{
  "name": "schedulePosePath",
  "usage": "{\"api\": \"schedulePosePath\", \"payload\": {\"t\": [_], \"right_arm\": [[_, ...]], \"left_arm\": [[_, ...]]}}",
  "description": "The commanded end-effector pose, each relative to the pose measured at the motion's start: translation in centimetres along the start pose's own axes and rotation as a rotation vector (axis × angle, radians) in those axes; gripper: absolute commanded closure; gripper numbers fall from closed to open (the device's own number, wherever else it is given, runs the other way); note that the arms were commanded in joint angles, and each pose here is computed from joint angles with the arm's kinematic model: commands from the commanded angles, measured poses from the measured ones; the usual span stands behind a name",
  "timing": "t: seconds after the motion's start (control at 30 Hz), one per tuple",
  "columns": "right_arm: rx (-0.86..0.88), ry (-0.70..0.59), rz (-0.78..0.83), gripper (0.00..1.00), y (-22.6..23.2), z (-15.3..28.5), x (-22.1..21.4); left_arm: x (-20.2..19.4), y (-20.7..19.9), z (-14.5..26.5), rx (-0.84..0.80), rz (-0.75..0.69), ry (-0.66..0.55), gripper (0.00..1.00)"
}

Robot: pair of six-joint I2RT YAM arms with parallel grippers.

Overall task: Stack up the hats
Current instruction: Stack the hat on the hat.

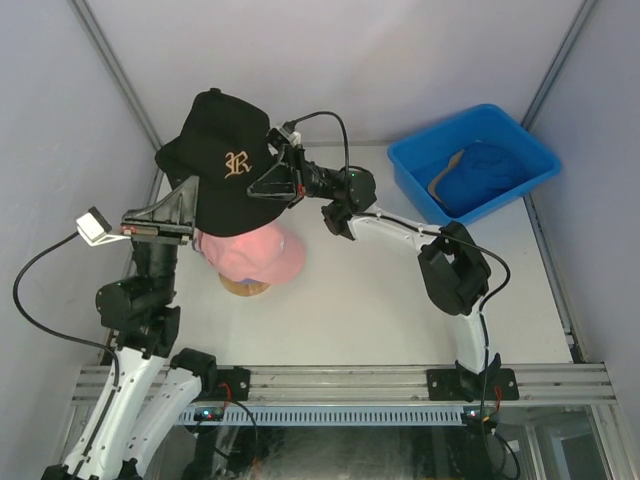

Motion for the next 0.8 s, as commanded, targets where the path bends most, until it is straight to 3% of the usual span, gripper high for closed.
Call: {"api": "schedulePosePath", "payload": {"t": [0.0,0.13,0.23,0.47,0.6,0.77], "right_arm": [[0.048,0.042,-0.041,1.00,3.9,-0.7,-0.6],[0.043,0.120,-0.018,1.00,4.6,-0.5,-0.3],[0.011,0.165,-0.013,1.00,4.9,-0.4,-0.7],[-0.018,0.192,-0.067,1.00,4.0,0.4,-2.5],[-0.026,0.242,-0.052,1.00,4.6,-0.3,-4.4],[-0.044,0.289,-0.061,1.00,5.0,-0.6,-6.4]], "left_arm": [[0.5,-0.5,0.2,-0.010,-0.141,0.018,0.77],[0.7,-1.0,0.9,0.001,-0.165,0.081,0.46],[1.5,-2.0,1.2,-0.006,-0.214,0.132,0.30],[2.5,-3.9,1.4,-0.076,-0.250,0.261,0.14],[1.8,-3.9,0.7,-0.154,-0.125,0.405,0.12],[2.0,-4.7,0.7,-0.237,-0.045,0.379,0.09]]}}
Point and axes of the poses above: each gripper's point midway between its finger pads, its own z axis back along the fingers, its own y axis along the line the jaws close on, x = y × z, the point moved 10 cm from there along z, back along the fingers, and after that the axes turned 10 degrees about -z, right-handed, at the moved point
